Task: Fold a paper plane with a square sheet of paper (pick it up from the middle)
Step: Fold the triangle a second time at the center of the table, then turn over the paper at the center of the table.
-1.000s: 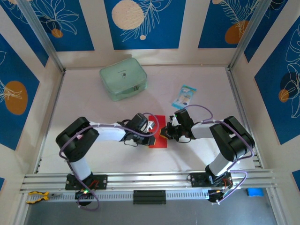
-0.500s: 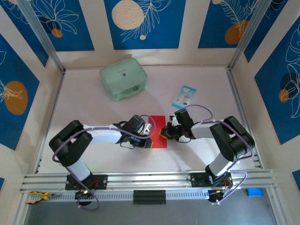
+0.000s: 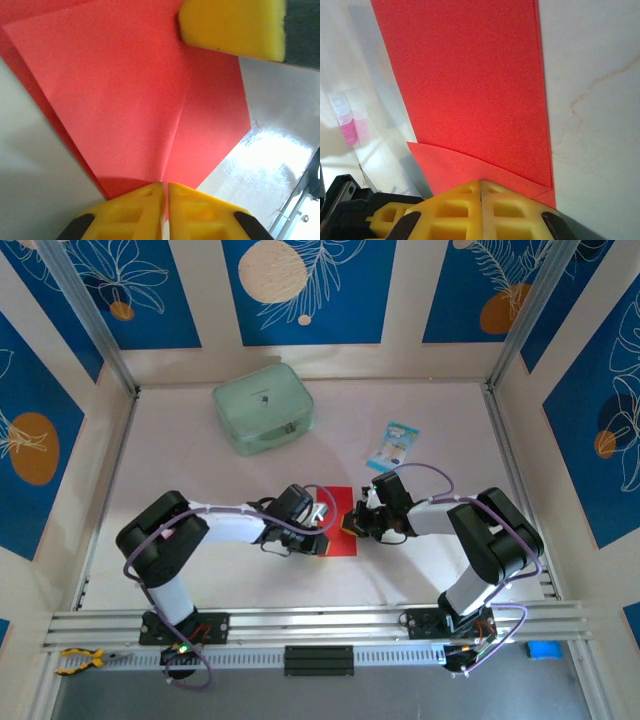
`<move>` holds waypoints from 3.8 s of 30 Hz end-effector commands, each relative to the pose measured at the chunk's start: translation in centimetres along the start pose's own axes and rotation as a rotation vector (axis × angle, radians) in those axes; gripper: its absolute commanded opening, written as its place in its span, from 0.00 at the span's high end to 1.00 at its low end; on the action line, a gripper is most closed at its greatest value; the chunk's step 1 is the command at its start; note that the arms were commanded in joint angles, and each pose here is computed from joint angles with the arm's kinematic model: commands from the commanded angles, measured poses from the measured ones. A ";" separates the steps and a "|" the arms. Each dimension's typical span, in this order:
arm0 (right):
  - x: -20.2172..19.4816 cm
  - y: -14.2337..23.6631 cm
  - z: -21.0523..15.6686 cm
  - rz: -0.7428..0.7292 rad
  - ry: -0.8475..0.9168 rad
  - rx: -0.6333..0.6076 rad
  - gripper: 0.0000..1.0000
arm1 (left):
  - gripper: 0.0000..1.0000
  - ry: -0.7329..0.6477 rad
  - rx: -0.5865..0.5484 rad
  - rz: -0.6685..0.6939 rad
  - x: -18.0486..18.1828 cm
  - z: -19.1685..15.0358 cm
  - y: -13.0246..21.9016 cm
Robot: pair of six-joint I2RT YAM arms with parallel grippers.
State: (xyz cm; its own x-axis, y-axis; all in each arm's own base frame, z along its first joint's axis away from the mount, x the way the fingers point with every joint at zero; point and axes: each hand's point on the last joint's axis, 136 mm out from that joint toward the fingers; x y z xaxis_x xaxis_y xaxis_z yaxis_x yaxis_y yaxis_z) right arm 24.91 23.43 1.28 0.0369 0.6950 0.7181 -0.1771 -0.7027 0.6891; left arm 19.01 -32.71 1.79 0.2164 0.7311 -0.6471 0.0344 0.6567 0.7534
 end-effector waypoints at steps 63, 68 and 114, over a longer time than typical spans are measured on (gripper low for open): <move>-1.9 1.3 1.4 -0.075 -0.049 -0.033 1.00 | 1.00 0.066 0.006 0.123 4.0 -0.7 -0.7; -1.7 2.5 2.5 -0.063 -0.058 -0.057 1.00 | 1.00 0.065 -0.002 0.115 3.7 -0.6 -0.5; -0.1 3.0 -6.4 -0.199 -0.081 0.085 0.62 | 0.92 -0.011 -0.023 0.131 2.9 3.3 0.3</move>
State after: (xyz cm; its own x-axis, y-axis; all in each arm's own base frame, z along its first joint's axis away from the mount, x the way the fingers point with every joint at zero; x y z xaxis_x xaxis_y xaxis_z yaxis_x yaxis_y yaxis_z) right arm 17.62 21.97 2.48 0.1334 0.8040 0.5795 -0.0726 -0.5753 0.8147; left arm 23.97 -32.46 1.94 0.2596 0.7801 -0.5693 -0.0552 0.6005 0.7977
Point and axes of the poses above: each hand's point on the last joint's axis, 136 mm out from that joint toward the fingers, its own y axis back along the fingers, its own x axis along the line the jaws close on, z = x × y, and after that the axes turned 8 degrees about y, right-handed
